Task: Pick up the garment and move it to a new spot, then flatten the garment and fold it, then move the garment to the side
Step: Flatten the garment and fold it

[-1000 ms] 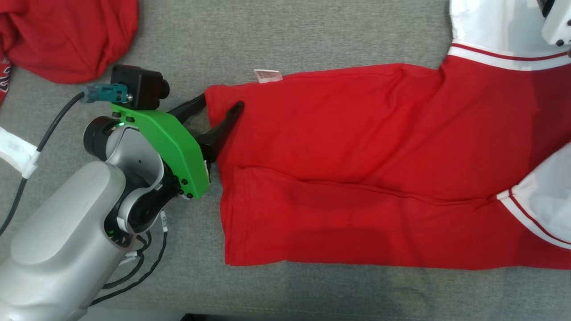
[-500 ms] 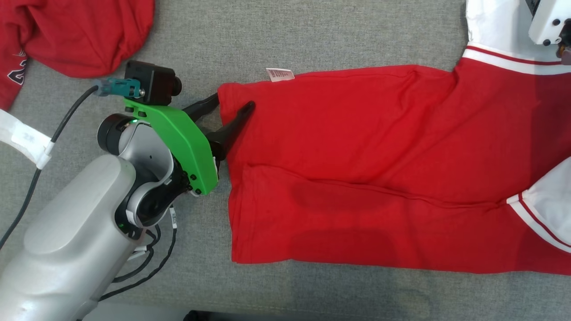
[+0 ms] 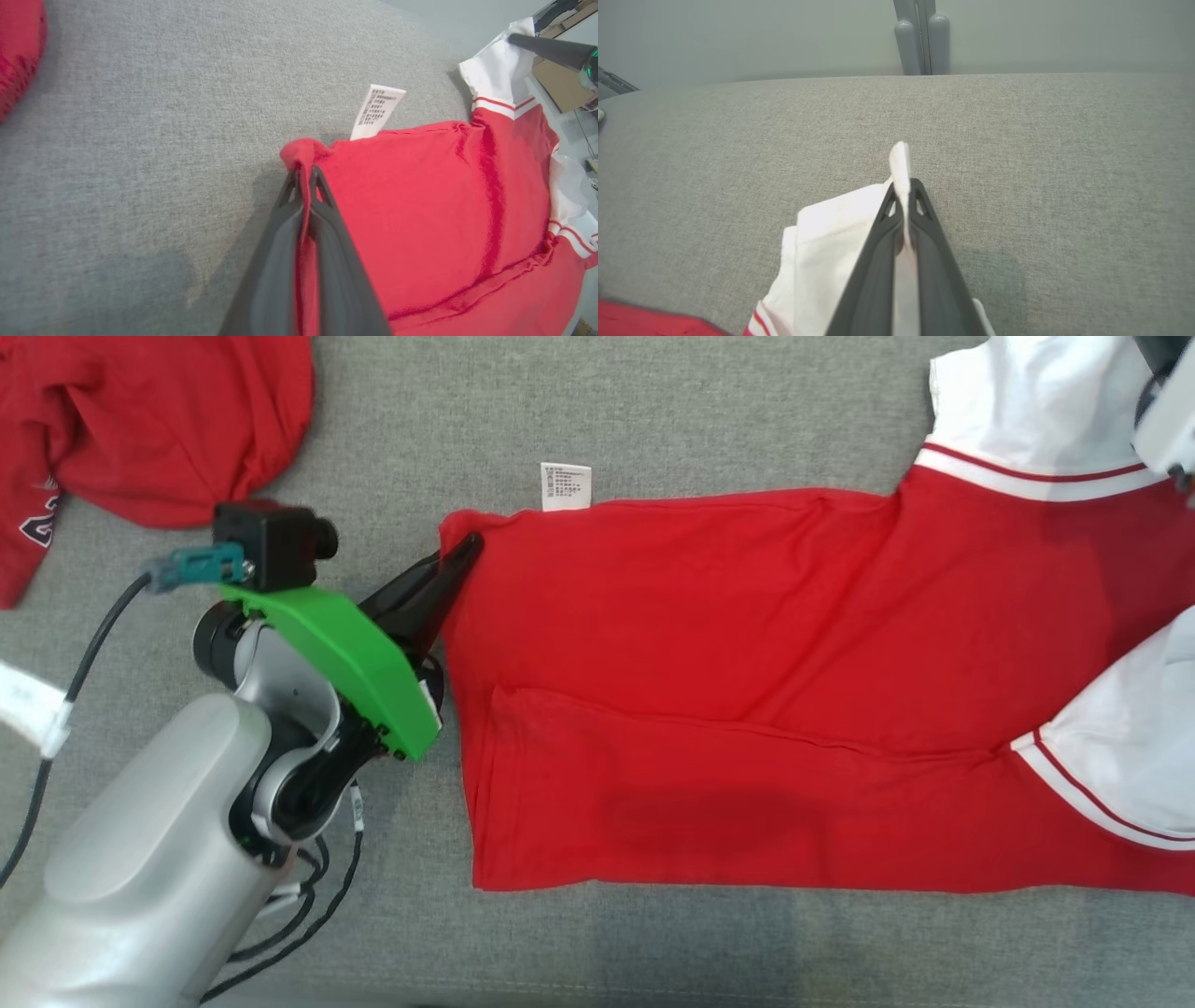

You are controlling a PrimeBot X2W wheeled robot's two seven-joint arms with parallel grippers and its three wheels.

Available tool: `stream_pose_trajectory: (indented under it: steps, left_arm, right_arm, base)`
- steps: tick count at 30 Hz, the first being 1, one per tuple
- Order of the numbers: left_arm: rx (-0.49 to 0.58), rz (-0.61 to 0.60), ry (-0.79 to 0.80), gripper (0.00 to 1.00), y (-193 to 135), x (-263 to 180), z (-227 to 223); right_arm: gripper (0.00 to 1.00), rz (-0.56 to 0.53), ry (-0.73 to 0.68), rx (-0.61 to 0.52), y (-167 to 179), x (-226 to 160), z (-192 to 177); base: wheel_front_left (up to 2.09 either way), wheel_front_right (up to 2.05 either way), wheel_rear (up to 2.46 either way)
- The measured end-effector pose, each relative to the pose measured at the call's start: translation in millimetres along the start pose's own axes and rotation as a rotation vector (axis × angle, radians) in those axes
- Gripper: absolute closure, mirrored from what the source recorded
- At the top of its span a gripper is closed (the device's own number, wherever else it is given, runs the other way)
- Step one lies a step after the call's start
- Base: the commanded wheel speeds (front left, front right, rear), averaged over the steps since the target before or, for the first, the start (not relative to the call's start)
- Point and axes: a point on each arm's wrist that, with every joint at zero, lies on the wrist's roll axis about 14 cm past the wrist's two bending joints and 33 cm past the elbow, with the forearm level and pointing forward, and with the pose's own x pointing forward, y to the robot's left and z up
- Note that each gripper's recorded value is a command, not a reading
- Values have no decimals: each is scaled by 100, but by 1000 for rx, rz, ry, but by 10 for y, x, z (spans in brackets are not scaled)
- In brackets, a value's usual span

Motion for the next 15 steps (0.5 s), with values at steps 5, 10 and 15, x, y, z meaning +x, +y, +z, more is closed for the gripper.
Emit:
stream_pose_trajectory:
  steps: [5,10,15]
  left_arm:
    - [8,-22,-48,100,-131,-158,58]
    - [19,-32,-81,100,-278,-371,43]
    - [-3,-38,-73,100,-440,-578,-142]
  right_arm:
    - [100,14,-37,-4,-38,-350,-6]
    - [100,22,-84,14,-54,-839,-85]
    - [100,-2,-92,48,-80,-1332,-281]
  base:
    - [0,0,0]
    - [0,0,0]
    - [0,0,0]
